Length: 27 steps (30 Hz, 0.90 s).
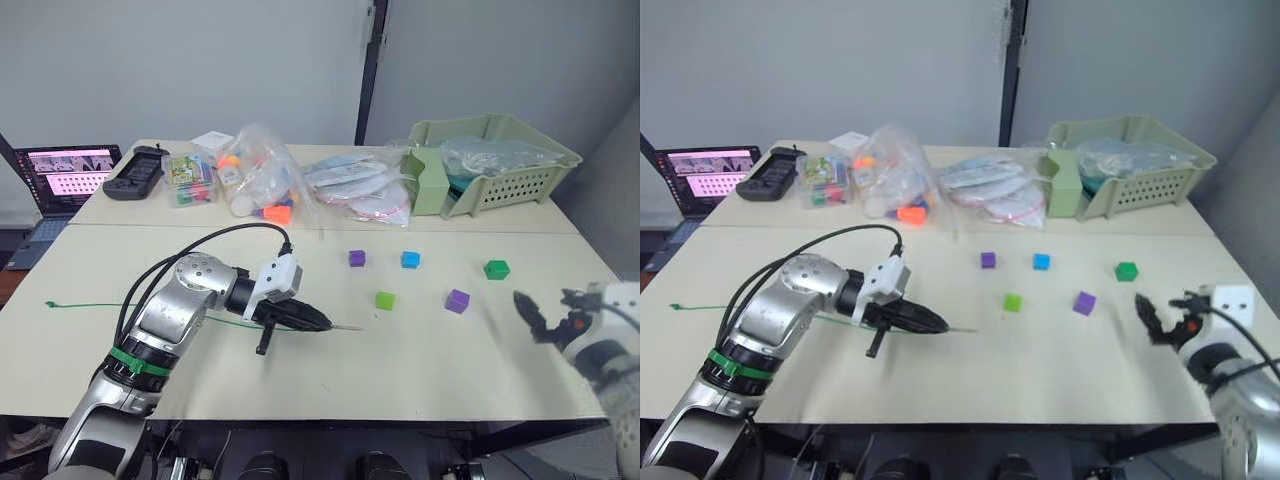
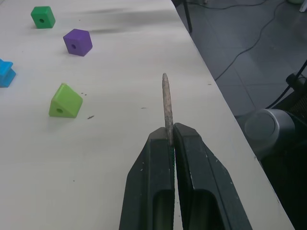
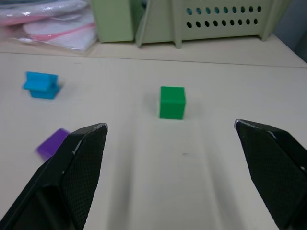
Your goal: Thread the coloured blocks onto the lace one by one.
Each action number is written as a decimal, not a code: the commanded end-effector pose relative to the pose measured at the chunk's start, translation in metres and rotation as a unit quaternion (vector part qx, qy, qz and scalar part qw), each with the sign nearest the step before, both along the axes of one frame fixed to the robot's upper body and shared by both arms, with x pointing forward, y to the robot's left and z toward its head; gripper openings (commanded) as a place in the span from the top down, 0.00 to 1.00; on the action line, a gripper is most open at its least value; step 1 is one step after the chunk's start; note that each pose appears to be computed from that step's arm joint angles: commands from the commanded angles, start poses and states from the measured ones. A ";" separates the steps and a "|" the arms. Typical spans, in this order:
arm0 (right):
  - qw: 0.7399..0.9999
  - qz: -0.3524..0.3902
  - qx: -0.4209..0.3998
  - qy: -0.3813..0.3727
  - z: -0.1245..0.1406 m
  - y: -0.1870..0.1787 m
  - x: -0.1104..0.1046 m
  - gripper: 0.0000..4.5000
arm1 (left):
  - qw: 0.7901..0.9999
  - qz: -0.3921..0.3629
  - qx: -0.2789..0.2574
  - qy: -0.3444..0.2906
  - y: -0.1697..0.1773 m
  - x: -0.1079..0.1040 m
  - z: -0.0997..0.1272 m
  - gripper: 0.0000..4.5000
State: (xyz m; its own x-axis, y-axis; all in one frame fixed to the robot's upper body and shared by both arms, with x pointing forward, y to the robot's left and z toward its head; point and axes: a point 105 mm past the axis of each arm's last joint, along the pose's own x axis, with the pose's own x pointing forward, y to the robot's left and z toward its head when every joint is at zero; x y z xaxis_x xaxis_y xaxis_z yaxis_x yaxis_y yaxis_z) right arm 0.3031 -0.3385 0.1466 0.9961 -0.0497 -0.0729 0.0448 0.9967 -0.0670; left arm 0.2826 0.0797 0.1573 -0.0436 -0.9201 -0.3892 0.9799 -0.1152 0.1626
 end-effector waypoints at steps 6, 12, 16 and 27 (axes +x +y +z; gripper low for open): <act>0.998 0.049 0.023 -0.008 -0.011 0.012 0.038 0.00 | 0.999 0.021 -0.024 -0.006 0.004 -0.017 0.009 1.00; 0.998 0.062 -0.011 -0.008 -0.020 0.022 0.052 0.00 | 0.999 0.033 -0.020 -0.005 0.007 -0.022 0.009 1.00; 0.999 0.037 -0.007 -0.018 -0.025 0.022 0.062 0.00 | 0.999 0.037 -0.017 -0.006 0.011 -0.024 0.010 1.00; 0.999 -0.025 -0.021 -0.019 -0.035 0.004 0.075 0.00 | 0.999 0.043 -0.006 -0.007 0.017 -0.025 0.010 1.00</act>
State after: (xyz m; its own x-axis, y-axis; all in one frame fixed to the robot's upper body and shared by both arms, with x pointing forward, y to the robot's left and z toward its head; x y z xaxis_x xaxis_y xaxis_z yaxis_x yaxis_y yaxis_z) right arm 0.3753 -0.3291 0.0957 0.9925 -0.0805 -0.0919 0.0729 0.9938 -0.0834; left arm 0.2613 0.0985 0.1599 0.0472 -0.9196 -0.3901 0.9894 -0.0107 0.1450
